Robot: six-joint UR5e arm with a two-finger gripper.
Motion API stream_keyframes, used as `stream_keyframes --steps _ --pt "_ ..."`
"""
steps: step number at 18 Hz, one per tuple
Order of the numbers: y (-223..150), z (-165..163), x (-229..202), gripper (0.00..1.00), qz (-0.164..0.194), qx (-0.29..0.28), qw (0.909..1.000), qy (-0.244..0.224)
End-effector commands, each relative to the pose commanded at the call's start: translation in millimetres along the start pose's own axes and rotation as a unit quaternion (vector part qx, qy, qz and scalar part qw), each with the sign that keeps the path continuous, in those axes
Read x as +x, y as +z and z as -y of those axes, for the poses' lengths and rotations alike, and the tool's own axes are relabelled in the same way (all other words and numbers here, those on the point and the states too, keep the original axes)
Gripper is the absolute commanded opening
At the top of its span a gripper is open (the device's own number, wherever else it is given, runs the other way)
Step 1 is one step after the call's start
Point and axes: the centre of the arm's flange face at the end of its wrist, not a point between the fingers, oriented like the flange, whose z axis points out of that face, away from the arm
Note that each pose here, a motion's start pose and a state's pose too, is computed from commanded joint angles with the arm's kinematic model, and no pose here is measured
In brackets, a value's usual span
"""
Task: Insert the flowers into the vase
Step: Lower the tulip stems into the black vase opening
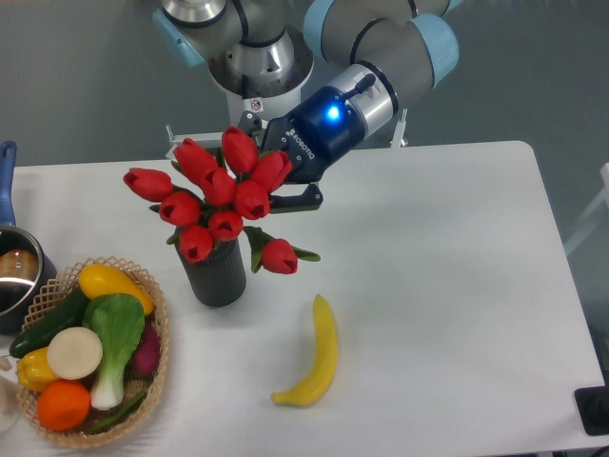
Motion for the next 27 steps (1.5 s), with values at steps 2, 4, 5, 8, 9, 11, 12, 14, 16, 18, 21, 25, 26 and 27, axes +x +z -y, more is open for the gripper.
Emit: stream_keyframes --steps 2,4,5,8,9,11,12,14,16,18,21,25,26,27 --pt "1 -14 -1 0.10 -0.001 0.000 1.0000 0.008" --pt "2 -27 0 0.11 -0.002 -0.001 1.0000 0.008" --pt "2 -33 0 0.11 -0.002 -0.001 1.0000 0.005" --pt "8 -42 5 0.12 -0.008 -0.003 1.0000 -0.001" --pt "9 -45 6 0.12 -0.009 -0.003 0.9999 -0.003" --pt "10 -52 7 0.15 -0.010 -0.004 0.9999 -0.005" --pt "11 -56 7 0.15 -0.010 -0.004 0.9999 -0.003" --pt "16 -65 11 0.16 -0.016 -0.006 0.9999 0.001" --pt "21 -76 15 0.18 -0.021 -0.008 0.9998 0.001" --pt "22 -93 20 0.20 -0.022 -0.010 0.9997 -0.001" --pt "29 -116 32 0.26 -0.030 -0.015 0.9995 0.000" --pt "28 -133 41 0.40 -0.030 -0.016 0.9993 -0.012" --pt "28 -134 41 0.49 -0.030 -0.016 0.9993 -0.013" --pt "28 -135 40 0.62 -0.030 -0.017 0.9993 -0.016"
